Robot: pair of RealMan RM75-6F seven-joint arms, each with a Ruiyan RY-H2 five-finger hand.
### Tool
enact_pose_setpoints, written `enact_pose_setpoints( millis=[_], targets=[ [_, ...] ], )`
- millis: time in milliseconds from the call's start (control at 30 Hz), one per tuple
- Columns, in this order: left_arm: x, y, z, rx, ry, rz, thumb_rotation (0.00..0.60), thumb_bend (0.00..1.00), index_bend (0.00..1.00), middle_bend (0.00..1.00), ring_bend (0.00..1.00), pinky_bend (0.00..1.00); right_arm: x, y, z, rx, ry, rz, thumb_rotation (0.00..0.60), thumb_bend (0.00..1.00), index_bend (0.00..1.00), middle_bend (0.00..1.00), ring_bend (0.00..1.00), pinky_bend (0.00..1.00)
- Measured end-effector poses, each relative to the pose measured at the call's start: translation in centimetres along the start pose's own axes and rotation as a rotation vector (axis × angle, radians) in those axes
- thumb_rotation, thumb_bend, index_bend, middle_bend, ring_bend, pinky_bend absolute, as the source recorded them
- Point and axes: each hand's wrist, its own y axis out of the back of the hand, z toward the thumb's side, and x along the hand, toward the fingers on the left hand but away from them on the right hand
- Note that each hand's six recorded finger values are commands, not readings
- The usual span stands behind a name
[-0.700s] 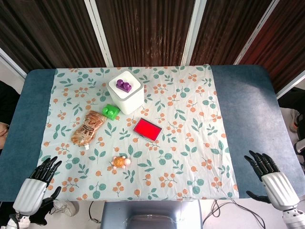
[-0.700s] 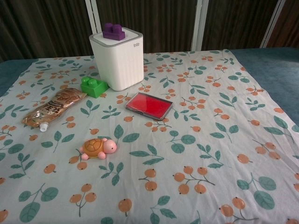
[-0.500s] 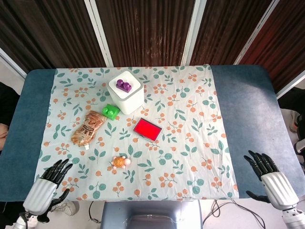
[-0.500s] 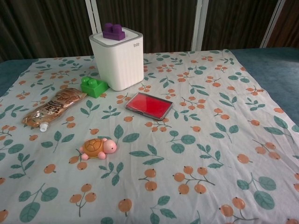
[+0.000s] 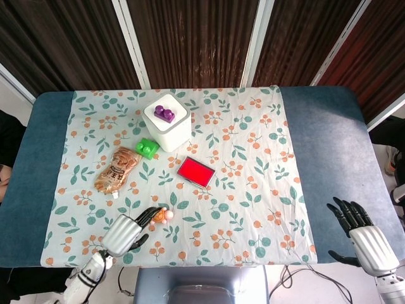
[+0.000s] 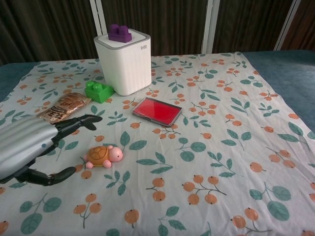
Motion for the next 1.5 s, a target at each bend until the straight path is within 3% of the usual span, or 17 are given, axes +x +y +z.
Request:
enact_pose_setpoints(
  millis=[267, 467, 767, 867, 1067, 1200, 1233, 1333, 1500],
  targets=[
    [3.9, -2.1, 0.5, 0.036, 0.014, -0.056, 0.6, 0.33, 0.17, 0.24, 1.0, 1.0, -0.1, 0.2, -0.4, -0.002, -0.012, -0.005, 0.6, 0.18, 0.0, 0.0, 0.0, 0.0],
    [4.4, -3.0, -0.1, 0.101, 0.028, -0.078, 0.6, 0.33, 0.26, 0.26, 1.0, 1.0, -0.1, 0.5, -0.5, -0.004, -0.015, -0.013, 0.6, 0.18, 0.0, 0.0, 0.0, 0.0],
    [4.2, -3.1, -0.2, 0.17, 0.016, -0.059, 0.6, 0.33, 0.39, 0.39, 1.0, 1.0, 0.0, 0.5, -0.4, -0.003, -0.01, -0.012, 0.6, 0.18, 0.0, 0.0, 0.0, 0.0],
    [4.1, -3.6, -0.5, 0.18, 0.022, -0.07, 0.6, 0.33, 0.38, 0.43, 1.0, 1.0, 0.0, 0.6, -0.4, -0.002, -0.009, -0.015, 0.6, 0.18, 0.0, 0.0, 0.0, 0.0],
    [4.5, -4.1, -1.0, 0.204, 0.027, -0.072, 0.6, 0.33, 0.5, 0.57, 1.0, 1.0, 0.1, 0.6, -0.4, -0.002, -0.009, -0.019, 0.6, 0.18, 0.0, 0.0, 0.0, 0.0],
    [4.6, -4.3, -1.2, 0.215, 0.033, -0.065, 0.6, 0.34, 0.64, 0.76, 1.0, 1.0, 0.1, 0.7, -0.4, -0.003, -0.008, -0.018, 0.6, 0.18, 0.0, 0.0, 0.0, 0.0],
    [4.7, -4.3, -1.3, 0.219, 0.037, -0.057, 0.6, 0.35, 0.7, 0.84, 1.0, 1.0, 0.1, 0.7, -0.4, -0.003, -0.008, -0.019, 0.6, 0.18, 0.0, 0.0, 0.0, 0.0],
    [4.9, -4.2, -1.4, 0.233, 0.047, -0.033, 0.6, 0.36, 0.83, 0.96, 1.0, 1.0, 0.1, 0.7, -0.4, -0.003, -0.008, -0.02, 0.6, 0.18, 0.0, 0.0, 0.0, 0.0],
    [5.1, -4.5, -1.9, 0.275, 0.053, -0.015, 0.6, 0.38, 0.87, 1.0, 1.0, 1.0, 0.1, 0.6, -0.4, -0.003, -0.01, -0.017, 0.6, 0.18, 0.0, 0.0, 0.0, 0.0]
  ],
)
